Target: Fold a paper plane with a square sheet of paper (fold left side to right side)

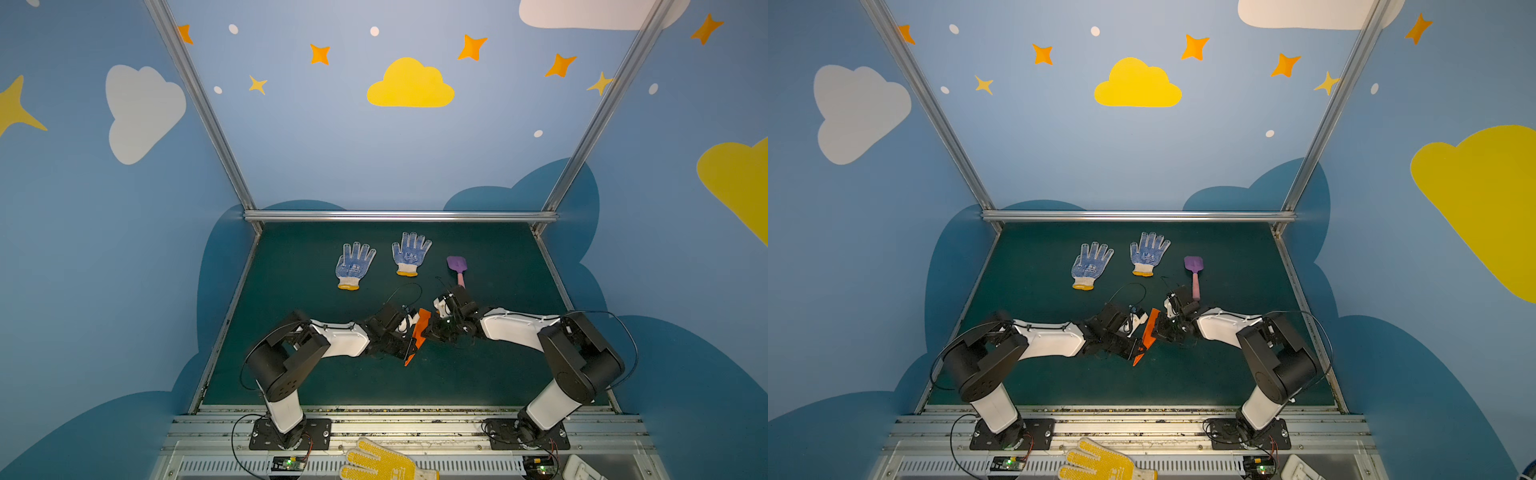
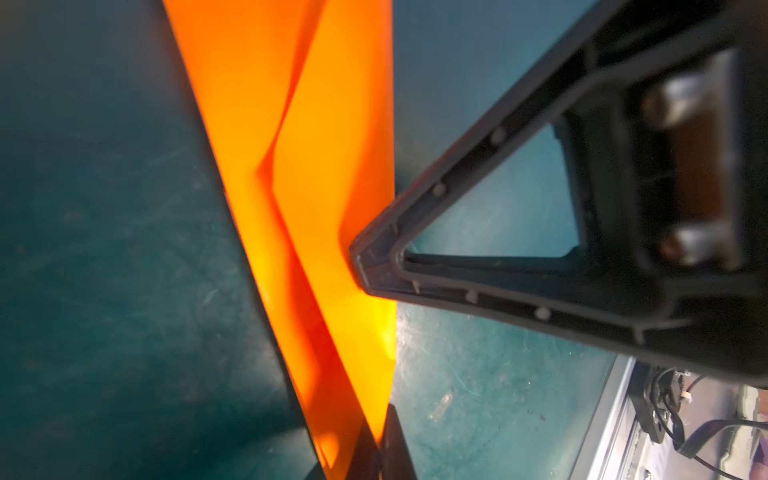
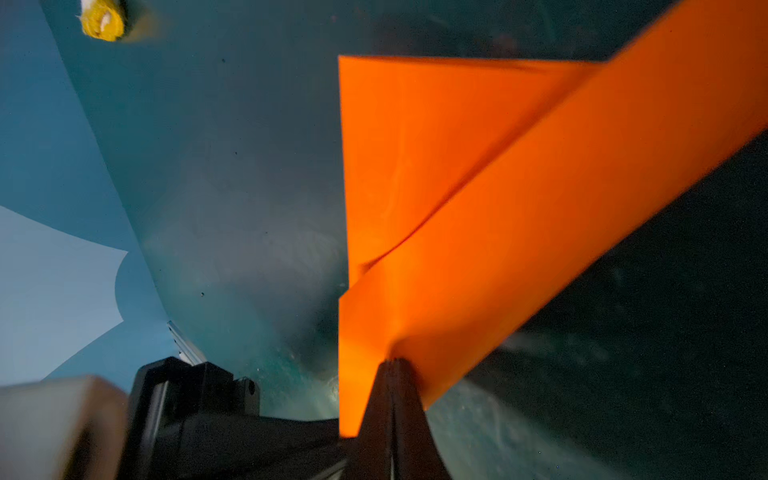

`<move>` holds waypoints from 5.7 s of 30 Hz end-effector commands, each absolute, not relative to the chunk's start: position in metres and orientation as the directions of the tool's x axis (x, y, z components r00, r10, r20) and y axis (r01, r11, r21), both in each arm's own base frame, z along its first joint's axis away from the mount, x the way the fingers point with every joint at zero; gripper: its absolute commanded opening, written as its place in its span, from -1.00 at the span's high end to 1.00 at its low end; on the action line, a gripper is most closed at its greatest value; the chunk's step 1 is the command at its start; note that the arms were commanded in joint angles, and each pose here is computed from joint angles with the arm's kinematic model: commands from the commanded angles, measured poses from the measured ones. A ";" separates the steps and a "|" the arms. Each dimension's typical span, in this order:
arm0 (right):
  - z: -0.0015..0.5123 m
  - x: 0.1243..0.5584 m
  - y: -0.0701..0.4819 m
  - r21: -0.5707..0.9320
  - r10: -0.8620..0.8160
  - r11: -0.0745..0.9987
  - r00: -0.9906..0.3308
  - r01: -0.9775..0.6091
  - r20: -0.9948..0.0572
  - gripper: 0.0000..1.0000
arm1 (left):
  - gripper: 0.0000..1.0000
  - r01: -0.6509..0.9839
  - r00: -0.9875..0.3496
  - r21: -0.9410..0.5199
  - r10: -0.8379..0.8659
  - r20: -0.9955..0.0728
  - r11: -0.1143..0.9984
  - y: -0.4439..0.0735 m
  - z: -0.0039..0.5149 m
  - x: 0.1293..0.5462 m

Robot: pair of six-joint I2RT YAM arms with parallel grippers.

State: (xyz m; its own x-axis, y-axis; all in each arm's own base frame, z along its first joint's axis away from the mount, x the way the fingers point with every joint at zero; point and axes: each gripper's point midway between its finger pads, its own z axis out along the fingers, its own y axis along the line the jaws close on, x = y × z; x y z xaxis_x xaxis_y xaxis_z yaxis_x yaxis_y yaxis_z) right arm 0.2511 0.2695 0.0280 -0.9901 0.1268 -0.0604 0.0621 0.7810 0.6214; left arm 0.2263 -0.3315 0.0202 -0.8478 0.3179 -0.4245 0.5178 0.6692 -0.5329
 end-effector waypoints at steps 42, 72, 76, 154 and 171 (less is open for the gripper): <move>-0.009 0.239 0.250 0.524 0.148 0.842 -0.989 0.126 -0.001 1.00 | -0.01 0.539 -0.825 -0.314 0.414 -0.385 0.781 -0.310 0.014 0.233; 0.027 0.250 0.270 0.604 0.131 0.792 -0.991 0.094 -0.018 1.00 | 0.56 0.543 -0.820 -0.194 0.465 -0.334 0.817 -0.300 -0.018 0.233; 0.020 0.248 0.269 0.597 0.135 0.795 -0.991 0.107 -0.004 1.00 | 0.56 0.545 -0.816 -0.187 0.467 -0.341 0.817 -0.301 -0.016 0.233; -0.013 0.208 0.253 0.426 0.421 0.818 -0.907 0.386 0.014 1.00 | 0.93 -0.377 -0.830 -0.767 -0.557 0.032 0.518 -0.318 0.065 0.225; -0.023 0.199 0.249 0.424 0.420 0.815 -0.907 0.394 0.035 1.00 | 0.93 -0.402 -0.807 -0.730 -0.590 -0.002 0.553 -0.322 0.054 0.233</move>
